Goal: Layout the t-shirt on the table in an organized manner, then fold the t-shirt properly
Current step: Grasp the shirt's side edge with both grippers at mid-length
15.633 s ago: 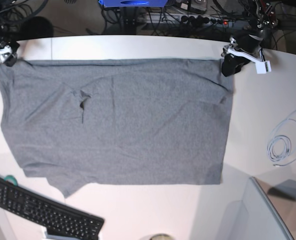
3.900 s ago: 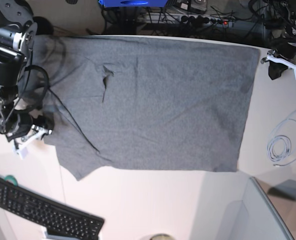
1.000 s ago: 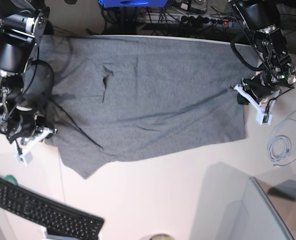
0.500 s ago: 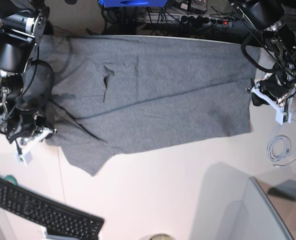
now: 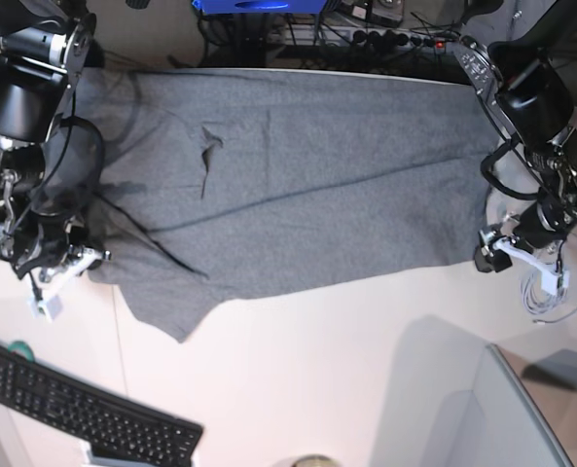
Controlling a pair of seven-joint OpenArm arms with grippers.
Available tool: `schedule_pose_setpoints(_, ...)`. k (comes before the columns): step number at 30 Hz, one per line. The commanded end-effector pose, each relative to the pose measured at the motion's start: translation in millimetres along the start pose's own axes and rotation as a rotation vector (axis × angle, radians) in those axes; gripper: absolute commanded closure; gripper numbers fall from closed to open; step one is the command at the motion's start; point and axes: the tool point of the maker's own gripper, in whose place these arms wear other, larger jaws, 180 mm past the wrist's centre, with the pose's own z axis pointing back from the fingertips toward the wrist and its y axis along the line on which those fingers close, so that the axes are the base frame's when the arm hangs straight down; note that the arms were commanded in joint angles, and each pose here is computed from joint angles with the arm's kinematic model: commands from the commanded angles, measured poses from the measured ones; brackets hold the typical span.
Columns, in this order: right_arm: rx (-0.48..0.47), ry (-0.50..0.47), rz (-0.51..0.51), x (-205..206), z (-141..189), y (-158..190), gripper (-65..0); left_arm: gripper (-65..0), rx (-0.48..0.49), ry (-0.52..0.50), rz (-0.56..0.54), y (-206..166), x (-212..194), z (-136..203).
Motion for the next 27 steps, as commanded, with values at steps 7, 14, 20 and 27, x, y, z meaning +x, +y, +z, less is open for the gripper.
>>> schedule_pose_setpoints(7,0.000,-0.063,0.018,24,9,-1,-0.6,-51.8,-0.038,-0.080,0.090,1,-5,-18)
schedule_pose_setpoints(14,0.001,-0.065,0.019,25,9,-1,-0.6,-51.8,-0.060,-0.096,0.167,-4,-23,-34)
schedule_pose_setpoints(20,0.001,-0.065,0.019,25,9,-1,-0.6,-51.5,-0.076,-0.087,0.206,-9,-31,-41)
schedule_pose_setpoints(27,-0.001,-0.063,0.019,24,9,-1,-0.6,-19.6,-0.073,-0.110,0.208,-8,-27,-41)
